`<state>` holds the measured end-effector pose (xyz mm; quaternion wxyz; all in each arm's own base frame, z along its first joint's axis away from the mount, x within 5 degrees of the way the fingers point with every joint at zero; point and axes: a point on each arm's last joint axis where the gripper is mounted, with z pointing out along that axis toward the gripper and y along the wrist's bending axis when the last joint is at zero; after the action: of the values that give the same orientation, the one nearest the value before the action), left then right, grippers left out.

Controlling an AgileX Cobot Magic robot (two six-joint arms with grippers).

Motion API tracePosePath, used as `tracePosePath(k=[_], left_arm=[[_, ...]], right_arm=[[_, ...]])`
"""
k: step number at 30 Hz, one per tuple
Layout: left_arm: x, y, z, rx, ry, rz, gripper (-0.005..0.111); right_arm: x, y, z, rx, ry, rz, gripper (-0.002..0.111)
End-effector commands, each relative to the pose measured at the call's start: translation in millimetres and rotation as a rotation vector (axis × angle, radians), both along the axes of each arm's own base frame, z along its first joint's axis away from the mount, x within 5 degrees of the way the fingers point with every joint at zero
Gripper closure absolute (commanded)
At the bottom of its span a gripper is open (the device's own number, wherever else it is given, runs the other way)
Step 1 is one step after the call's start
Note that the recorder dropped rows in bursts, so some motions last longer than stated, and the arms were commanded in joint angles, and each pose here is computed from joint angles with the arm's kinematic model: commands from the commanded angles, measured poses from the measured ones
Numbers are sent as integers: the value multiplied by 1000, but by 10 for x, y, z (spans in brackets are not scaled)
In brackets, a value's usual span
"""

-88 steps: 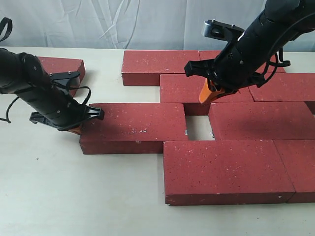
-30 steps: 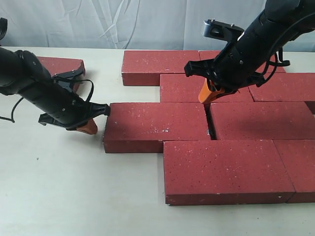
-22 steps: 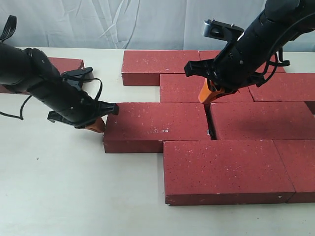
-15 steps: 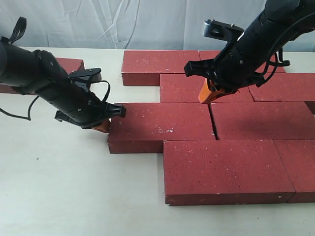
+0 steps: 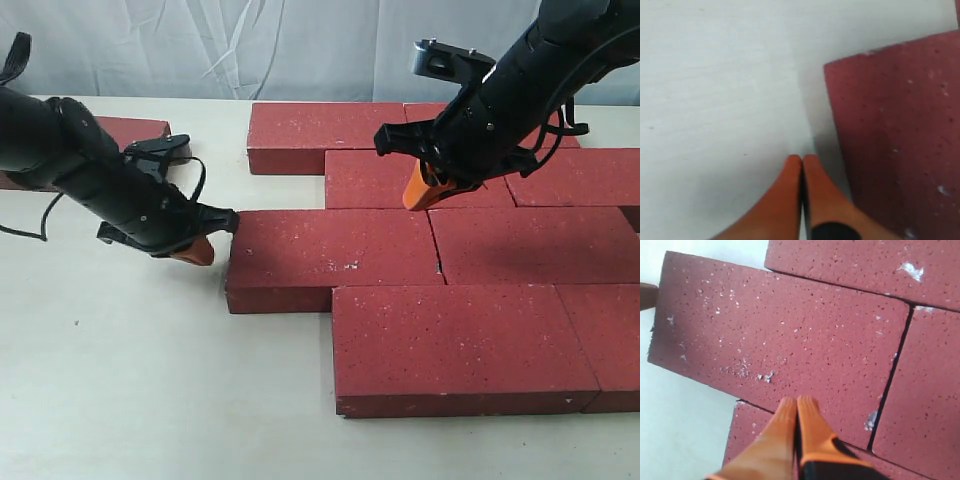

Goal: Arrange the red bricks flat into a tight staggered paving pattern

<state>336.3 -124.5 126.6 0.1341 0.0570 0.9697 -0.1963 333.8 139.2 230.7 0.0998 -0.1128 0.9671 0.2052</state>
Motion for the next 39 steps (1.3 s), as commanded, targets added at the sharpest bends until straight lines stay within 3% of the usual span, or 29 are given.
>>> tracePosePath(k=[1,15,27,34,39], left_arm=[[87,251,101,-17,-20,82,107],[188,901,799,2,-302,285,107],[328,1070,1165,183,-453,186,107],[575,1157,1241,305,-405,170,107],[830,1226,1162,322,-384,173,107]], right_arm=[[10,-22,43,4,-22,0,109],[11,-21,43,3,-27,7,109],[10,-23,42,1,-27,11,109],[11,-14,42,-2,-33,13,109],[11,-14,42,-2,-33,13,109]])
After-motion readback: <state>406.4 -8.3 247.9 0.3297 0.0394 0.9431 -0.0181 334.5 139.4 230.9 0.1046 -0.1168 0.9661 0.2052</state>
